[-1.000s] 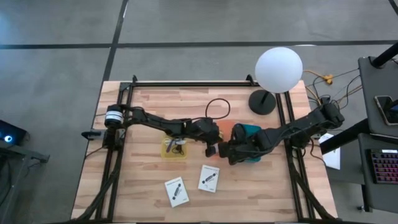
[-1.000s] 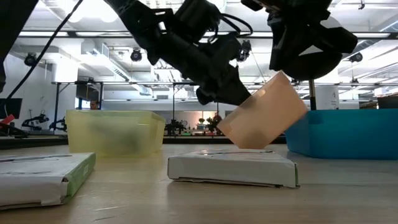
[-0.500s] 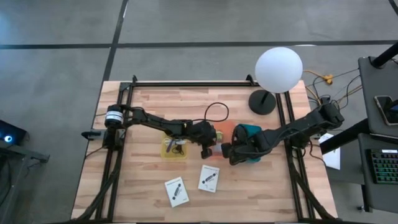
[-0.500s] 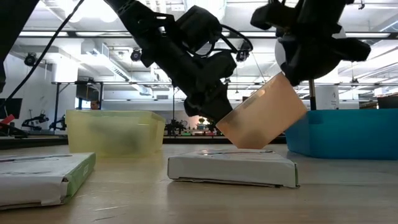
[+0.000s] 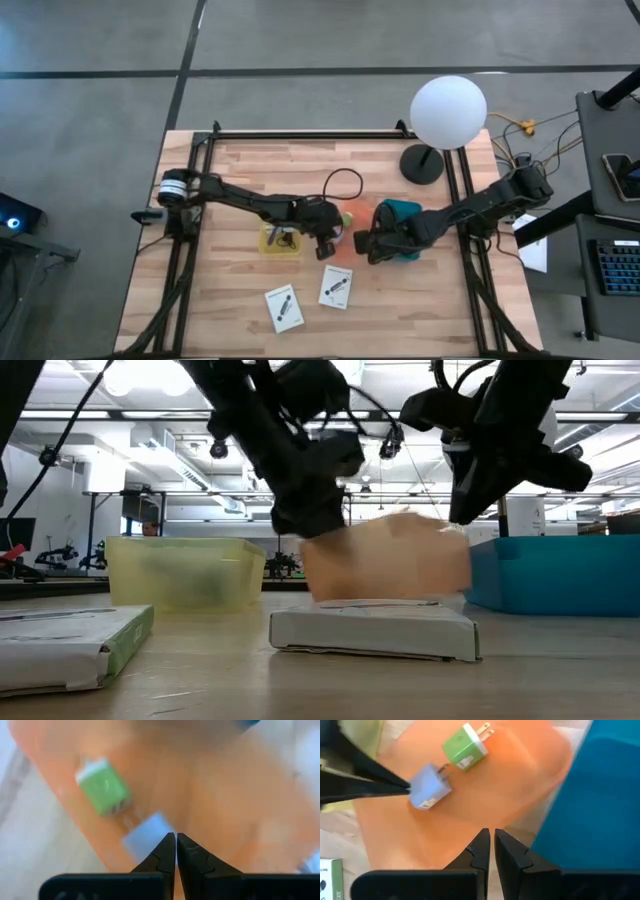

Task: Pick and place items into bin
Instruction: Adjust the orange bin, then put the right white card reader box into the blue bin

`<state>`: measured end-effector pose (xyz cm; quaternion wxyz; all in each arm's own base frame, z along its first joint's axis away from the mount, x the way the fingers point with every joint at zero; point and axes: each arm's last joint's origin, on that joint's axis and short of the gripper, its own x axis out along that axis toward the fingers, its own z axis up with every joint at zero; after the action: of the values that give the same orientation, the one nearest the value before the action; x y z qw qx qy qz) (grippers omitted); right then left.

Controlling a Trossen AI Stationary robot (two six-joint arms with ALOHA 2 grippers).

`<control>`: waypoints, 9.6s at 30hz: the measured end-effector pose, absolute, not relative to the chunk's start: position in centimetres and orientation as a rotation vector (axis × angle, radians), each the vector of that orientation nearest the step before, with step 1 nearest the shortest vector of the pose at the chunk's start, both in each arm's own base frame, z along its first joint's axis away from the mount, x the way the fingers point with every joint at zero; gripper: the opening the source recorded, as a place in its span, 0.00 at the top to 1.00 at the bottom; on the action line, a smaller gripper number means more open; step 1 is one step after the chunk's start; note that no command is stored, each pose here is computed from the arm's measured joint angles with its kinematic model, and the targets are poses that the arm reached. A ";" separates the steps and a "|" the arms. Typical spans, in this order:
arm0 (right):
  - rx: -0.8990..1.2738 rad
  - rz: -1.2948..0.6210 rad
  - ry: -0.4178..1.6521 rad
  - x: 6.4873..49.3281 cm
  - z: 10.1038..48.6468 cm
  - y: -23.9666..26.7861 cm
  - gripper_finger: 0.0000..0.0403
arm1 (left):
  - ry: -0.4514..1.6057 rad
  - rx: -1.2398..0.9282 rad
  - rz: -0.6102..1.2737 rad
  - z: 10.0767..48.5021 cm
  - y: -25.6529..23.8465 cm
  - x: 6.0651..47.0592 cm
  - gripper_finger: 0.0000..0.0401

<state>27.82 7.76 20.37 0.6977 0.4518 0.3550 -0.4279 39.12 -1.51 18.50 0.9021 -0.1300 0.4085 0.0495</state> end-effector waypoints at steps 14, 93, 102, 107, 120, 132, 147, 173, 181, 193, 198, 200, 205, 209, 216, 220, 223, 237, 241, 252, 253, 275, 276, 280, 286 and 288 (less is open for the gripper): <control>0.907 -0.924 0.765 29.7 21.3 3.6 0.96 | 0.836 -0.264 0.088 19.0 -3.3 38.2 1.00; 0.326 -0.148 1.242 39.1 16.3 18.5 0.96 | 0.732 -0.140 0.029 24.3 -4.7 23.4 1.00; 0.275 -0.143 1.245 38.7 14.6 20.4 0.96 | 0.752 -0.094 -0.083 24.3 -7.4 22.5 1.00; 0.280 -0.094 1.254 37.8 14.5 22.5 0.96 | 0.756 -0.085 -0.104 24.3 -8.0 22.3 1.00; 0.240 -0.182 1.129 37.2 18.5 25.9 0.96 | 0.694 -0.103 -0.162 24.2 -11.1 23.0 1.00; 0.125 -0.186 1.134 34.6 20.0 28.6 0.96 | 0.702 -0.122 -0.049 23.5 -17.8 26.0 1.00; 0.309 -0.341 1.190 29.4 18.8 32.2 0.86 | 0.732 -0.290 0.037 21.5 -22.2 31.9 0.85; 0.222 -0.422 1.151 28.0 14.6 30.9 0.68 | 0.757 -0.296 -0.057 17.2 -23.9 34.7 0.87; 0.170 -0.413 1.174 28.3 14.2 30.2 0.68 | 0.734 -0.321 -0.035 16.1 -22.9 36.2 0.87; 0.152 -0.373 1.178 29.8 14.2 29.2 0.71 | 0.848 -0.309 -0.054 14.1 -22.3 36.4 0.87; 0.138 -0.290 1.147 30.4 14.3 29.7 0.69 | 0.887 -0.288 -0.043 13.6 -22.1 36.0 0.87; 0.130 -0.273 1.143 30.5 14.3 29.7 0.68 | 0.887 -0.293 -0.047 13.9 -22.1 35.8 0.87; 0.125 -0.282 1.150 30.4 14.3 29.6 0.66 | 0.786 -0.275 -0.043 16.8 -22.0 35.5 0.87; 0.122 -0.286 1.154 30.4 14.3 29.5 0.65 | 0.733 -0.268 -0.091 17.4 -22.1 35.8 0.87; 0.127 -0.285 1.155 30.4 14.2 29.6 0.66 | 0.746 -0.255 -0.140 15.9 -21.4 36.6 0.87; 0.135 -0.279 1.152 30.4 14.3 29.6 0.65 | 0.792 -0.253 -0.142 14.7 -20.9 36.5 0.87; 0.143 -0.263 1.159 30.5 14.3 29.7 0.64 | 0.801 -0.268 -0.163 14.3 -21.1 36.7 0.87; 0.146 -0.263 1.160 30.7 14.2 29.6 0.64 | 0.735 -0.314 -0.169 15.8 -21.1 37.2 0.87; 0.146 -0.262 1.159 30.7 14.2 29.6 0.65 | 0.687 -0.329 -0.171 15.9 -21.2 37.5 0.87; 0.153 -0.258 1.162 30.7 14.2 29.6 0.64 | 0.820 -0.282 -0.145 13.3 -20.6 36.4 0.87; 0.152 -0.257 1.162 30.7 14.2 29.6 0.64 | 0.829 -0.280 -0.142 13.1 -20.5 36.3 0.87; 0.194 -0.287 1.174 31.3 14.5 28.8 0.69 | 0.801 -0.337 -0.133 13.3 -20.2 35.7 0.87; 0.191 -0.285 1.174 31.3 14.9 28.8 0.70 | 0.804 -0.340 -0.130 13.2 -20.1 35.7 0.87; 0.178 -0.286 1.157 31.2 16.2 28.5 0.71 | 0.804 -0.340 -0.130 13.2 -20.1 35.6 0.87; 0.182 -0.221 1.126 32.3 16.1 28.5 0.71 | 0.808 -0.338 -0.128 13.0 -20.0 35.6 0.87; 0.194 -0.197 1.137 32.9 15.6 28.3 0.71 | 0.810 -0.339 -0.127 12.9 -20.0 35.6 0.87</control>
<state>32.95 28.26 15.57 0.8338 0.0913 0.5365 -0.0931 35.57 -20.05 12.95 0.9033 -0.1638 0.3917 -0.0613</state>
